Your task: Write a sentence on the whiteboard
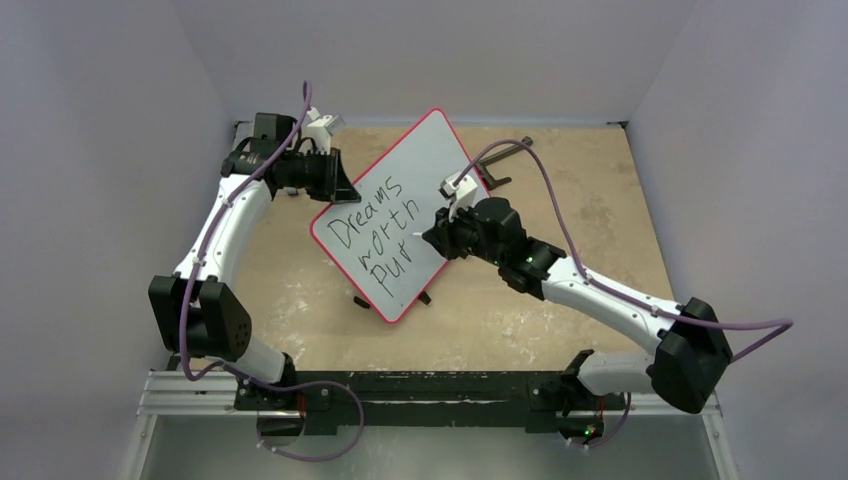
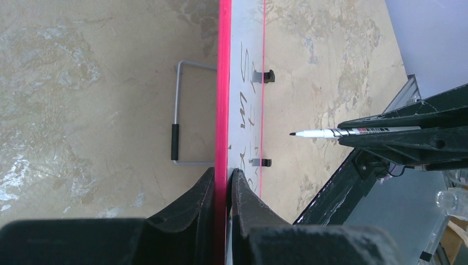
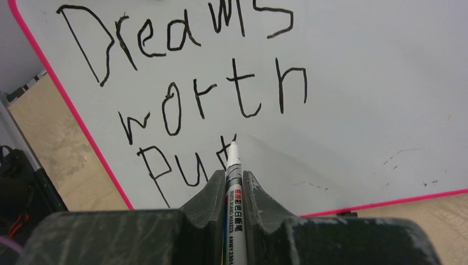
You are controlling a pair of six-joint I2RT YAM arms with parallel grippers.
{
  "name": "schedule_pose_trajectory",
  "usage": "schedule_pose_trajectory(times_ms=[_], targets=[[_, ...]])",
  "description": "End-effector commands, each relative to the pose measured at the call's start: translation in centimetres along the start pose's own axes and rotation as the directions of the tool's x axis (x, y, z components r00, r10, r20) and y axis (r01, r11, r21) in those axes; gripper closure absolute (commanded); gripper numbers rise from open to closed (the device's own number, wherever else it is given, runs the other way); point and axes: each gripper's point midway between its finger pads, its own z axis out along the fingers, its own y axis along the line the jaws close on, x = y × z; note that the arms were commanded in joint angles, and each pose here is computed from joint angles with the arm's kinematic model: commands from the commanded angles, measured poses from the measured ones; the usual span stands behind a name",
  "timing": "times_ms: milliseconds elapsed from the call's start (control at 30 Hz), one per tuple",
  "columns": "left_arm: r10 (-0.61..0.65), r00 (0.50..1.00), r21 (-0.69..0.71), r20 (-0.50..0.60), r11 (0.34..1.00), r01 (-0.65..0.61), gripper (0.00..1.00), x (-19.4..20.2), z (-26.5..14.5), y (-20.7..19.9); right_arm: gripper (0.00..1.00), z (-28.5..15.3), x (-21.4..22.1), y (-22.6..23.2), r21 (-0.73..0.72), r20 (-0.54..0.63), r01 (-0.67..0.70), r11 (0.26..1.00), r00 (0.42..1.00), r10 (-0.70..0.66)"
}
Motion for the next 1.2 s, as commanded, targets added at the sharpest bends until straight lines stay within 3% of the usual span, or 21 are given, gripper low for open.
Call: schedule_pose_trajectory(times_ms=[0, 500, 1167], targets=[[0.092, 0.994, -0.051, 0.063, 0.995, -0.089, 1.0, -1.7, -1.2, -0.2, 1.0, -0.8, 0.4, -1.1, 0.047, 0.03, -0.004, 0.999, 1.0, 0.003], [0.096, 0.994, -0.05, 0.05, 0.994, -0.094, 1.0, -1.5, -0.9, -0.4, 1.0, -1.4, 1.8, -1.5, 0.056, 0.048, -0.041, 0.998, 0.998, 0.038], [0.1, 0.994, -0.031, 0.049, 0.995, -0.098, 1.0, -1.5, -0.8, -0.9, 1.0, 0.5, -0.3, -2.6, 0.114, 0.094, -0.033, 0.993, 0.995, 0.022]])
